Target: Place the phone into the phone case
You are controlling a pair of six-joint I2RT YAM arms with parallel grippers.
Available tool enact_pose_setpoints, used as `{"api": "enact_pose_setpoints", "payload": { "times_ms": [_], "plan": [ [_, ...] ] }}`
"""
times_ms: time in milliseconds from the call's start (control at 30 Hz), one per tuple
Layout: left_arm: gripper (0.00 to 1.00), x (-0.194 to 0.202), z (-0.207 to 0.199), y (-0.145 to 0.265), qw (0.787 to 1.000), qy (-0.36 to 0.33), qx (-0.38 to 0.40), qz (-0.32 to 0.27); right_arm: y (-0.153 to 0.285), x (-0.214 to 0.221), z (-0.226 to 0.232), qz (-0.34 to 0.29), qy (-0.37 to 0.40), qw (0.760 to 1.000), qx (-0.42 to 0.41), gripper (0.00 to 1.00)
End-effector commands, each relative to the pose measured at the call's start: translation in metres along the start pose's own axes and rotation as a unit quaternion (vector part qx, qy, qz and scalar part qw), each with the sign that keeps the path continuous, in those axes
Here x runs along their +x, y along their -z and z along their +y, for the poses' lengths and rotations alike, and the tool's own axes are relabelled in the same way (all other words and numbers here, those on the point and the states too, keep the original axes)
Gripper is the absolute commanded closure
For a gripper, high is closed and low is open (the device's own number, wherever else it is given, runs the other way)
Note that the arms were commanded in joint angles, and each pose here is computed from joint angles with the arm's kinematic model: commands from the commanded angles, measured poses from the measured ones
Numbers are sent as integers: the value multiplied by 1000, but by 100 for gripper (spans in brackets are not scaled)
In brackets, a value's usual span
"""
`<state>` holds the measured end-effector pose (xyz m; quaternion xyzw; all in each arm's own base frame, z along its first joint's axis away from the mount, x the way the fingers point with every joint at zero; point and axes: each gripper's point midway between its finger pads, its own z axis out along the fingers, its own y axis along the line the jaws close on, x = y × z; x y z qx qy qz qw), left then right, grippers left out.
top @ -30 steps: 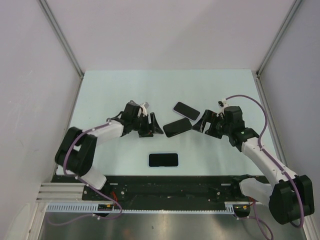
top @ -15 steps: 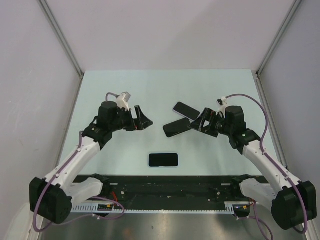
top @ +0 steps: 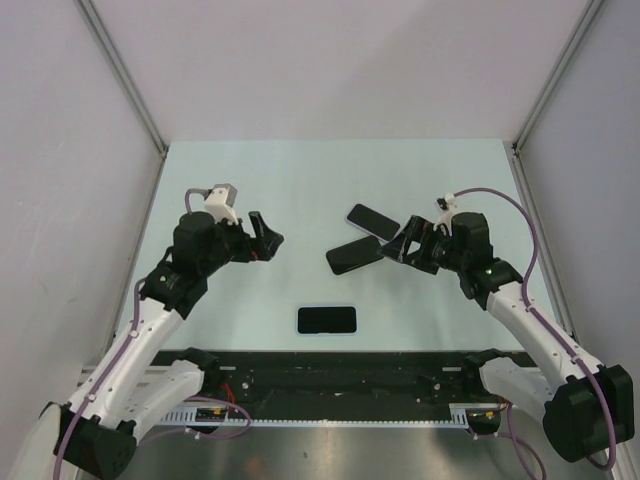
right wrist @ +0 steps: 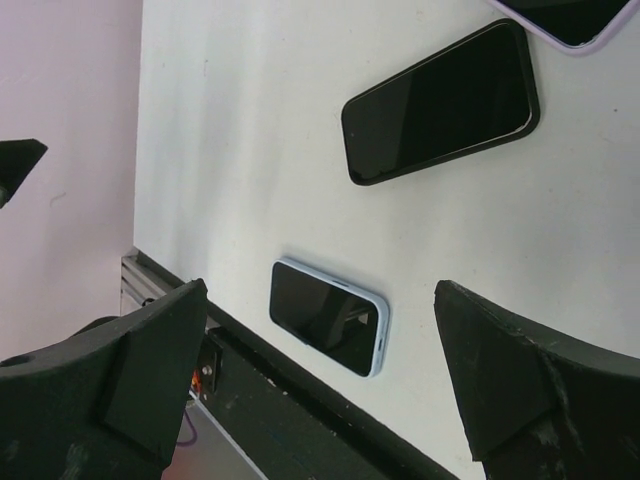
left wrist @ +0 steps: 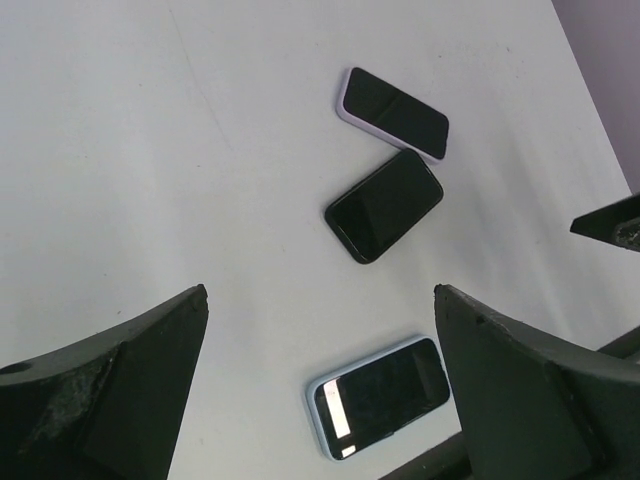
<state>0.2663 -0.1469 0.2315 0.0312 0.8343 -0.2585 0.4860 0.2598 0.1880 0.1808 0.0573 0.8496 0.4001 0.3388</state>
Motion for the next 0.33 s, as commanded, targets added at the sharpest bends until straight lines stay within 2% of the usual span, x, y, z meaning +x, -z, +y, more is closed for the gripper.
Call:
{"api": "enact_pose_setpoints", "payload": {
  "times_ms": [0,133,267,300],
  "plan": [
    [0,-12,14,10,999,-9,-39,-35,5,-15,-1,-31,25,999,13,0],
    [0,-21,25,18,995,-13,-70,-66,7,-28,-13,-54,40,996,54,1],
    [0,-27,39,20,989,-38,-102,-98,18,-60,-30,-134,66,982,117,0],
    [0,-30,44,21,986,-39,-113,-113,21,-70,-32,-154,94,975,127,0]
  ]
}}
